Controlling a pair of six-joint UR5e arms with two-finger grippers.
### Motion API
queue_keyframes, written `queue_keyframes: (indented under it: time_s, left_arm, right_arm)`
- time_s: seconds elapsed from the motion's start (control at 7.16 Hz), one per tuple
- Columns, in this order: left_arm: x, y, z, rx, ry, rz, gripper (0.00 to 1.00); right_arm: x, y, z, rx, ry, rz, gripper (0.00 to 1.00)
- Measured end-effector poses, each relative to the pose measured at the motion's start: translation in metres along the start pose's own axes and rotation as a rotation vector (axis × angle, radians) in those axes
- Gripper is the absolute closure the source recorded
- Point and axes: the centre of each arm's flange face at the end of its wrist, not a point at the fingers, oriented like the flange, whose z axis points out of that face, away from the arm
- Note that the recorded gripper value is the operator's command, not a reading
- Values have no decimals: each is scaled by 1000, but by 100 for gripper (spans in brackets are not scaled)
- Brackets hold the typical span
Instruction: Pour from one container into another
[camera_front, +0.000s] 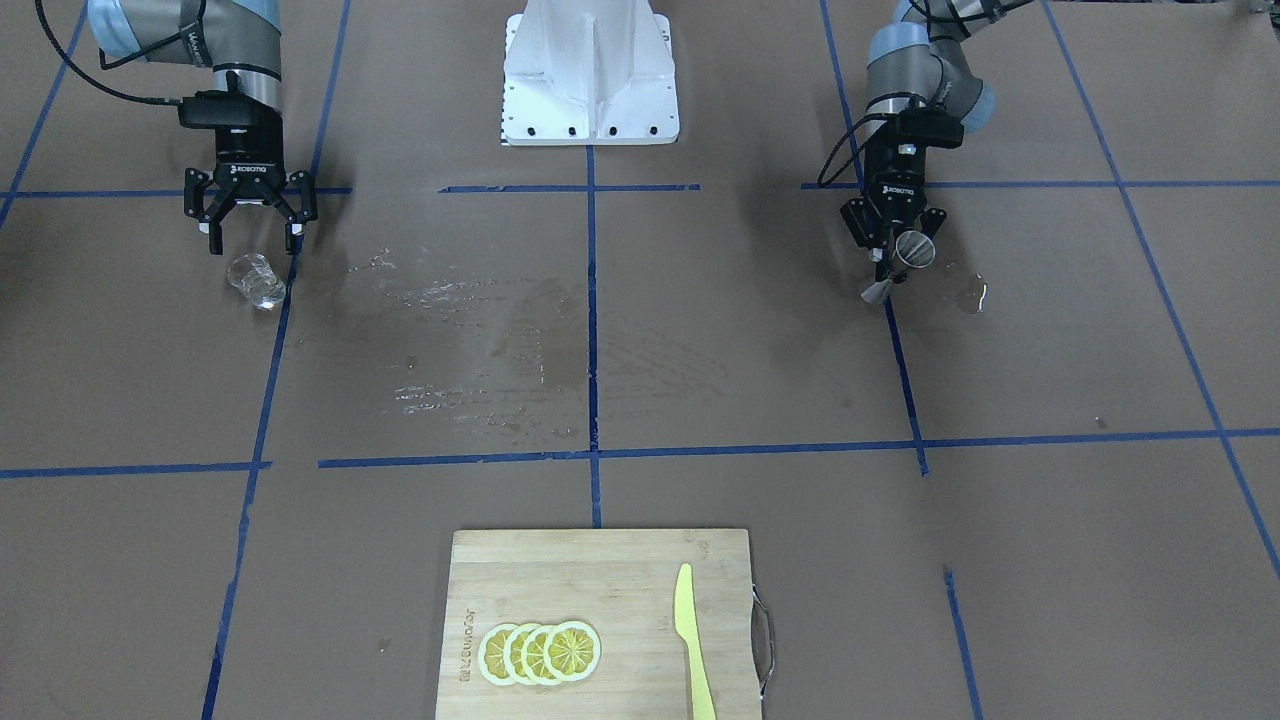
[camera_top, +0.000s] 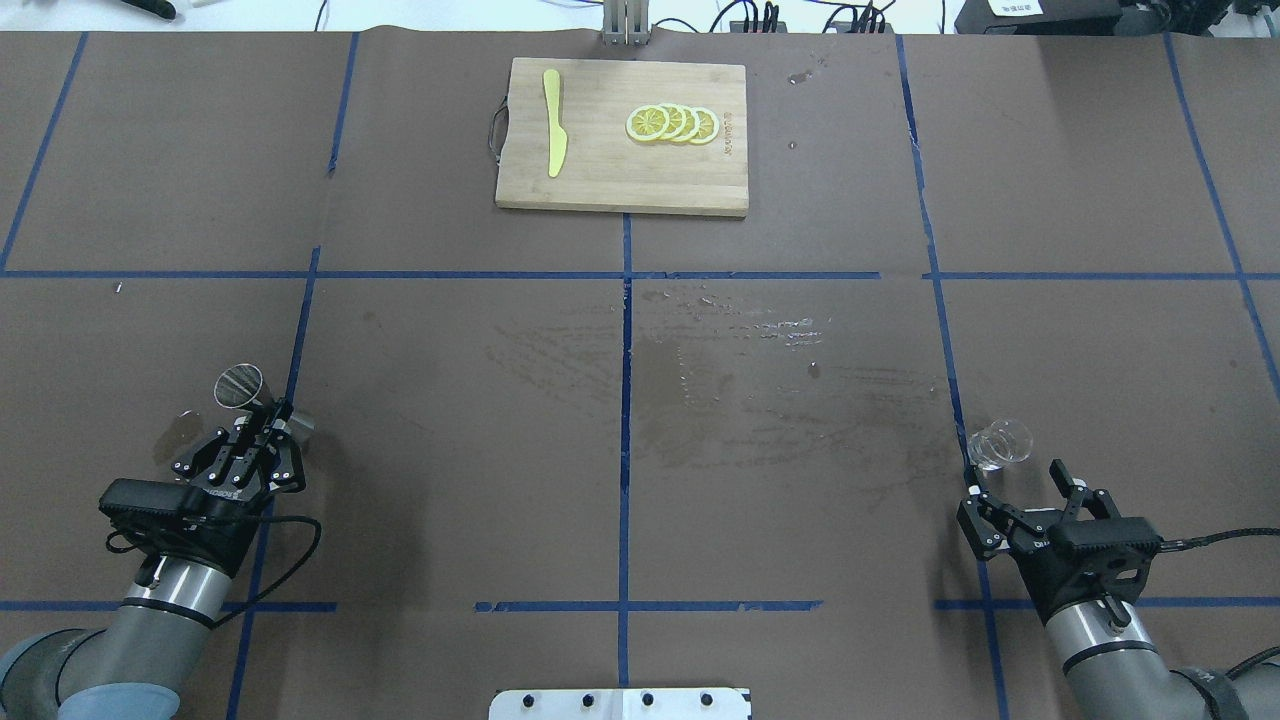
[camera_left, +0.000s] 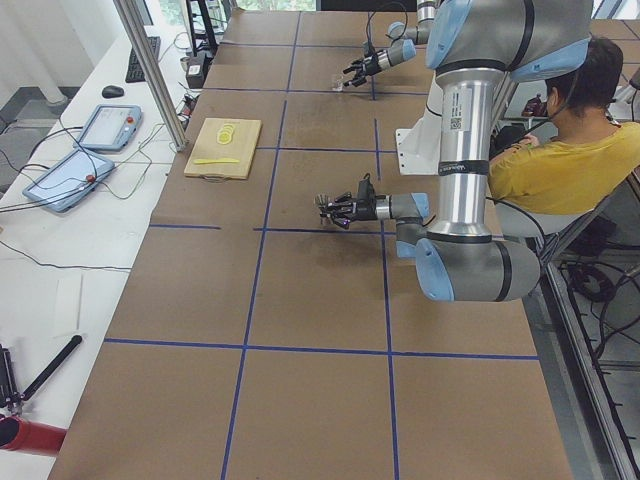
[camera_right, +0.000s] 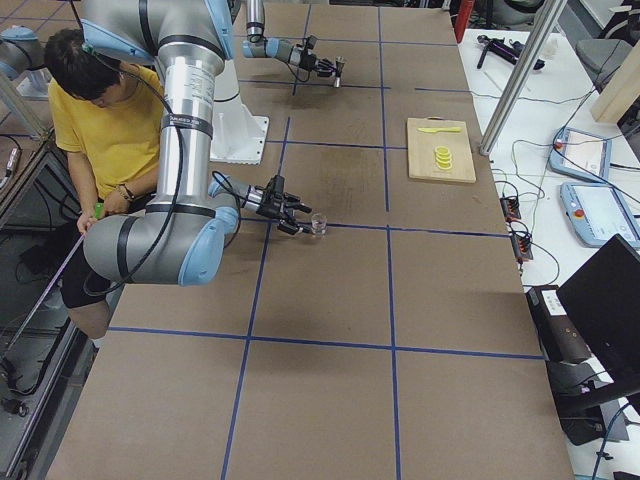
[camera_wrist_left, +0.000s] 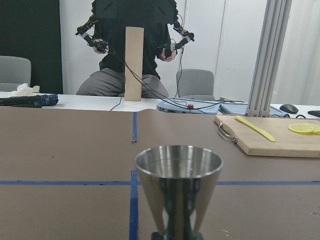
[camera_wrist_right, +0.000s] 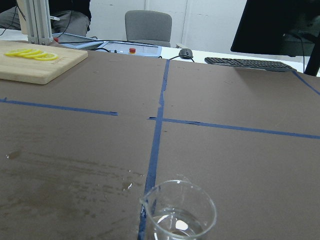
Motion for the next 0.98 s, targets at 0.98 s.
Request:
queue_keyframes:
  time_s: [0.98]
  left_arm:
    - [-1, 0, 0, 0, -1, 2, 100]
  right_arm:
    - [-8, 15, 8, -5, 6, -19, 9]
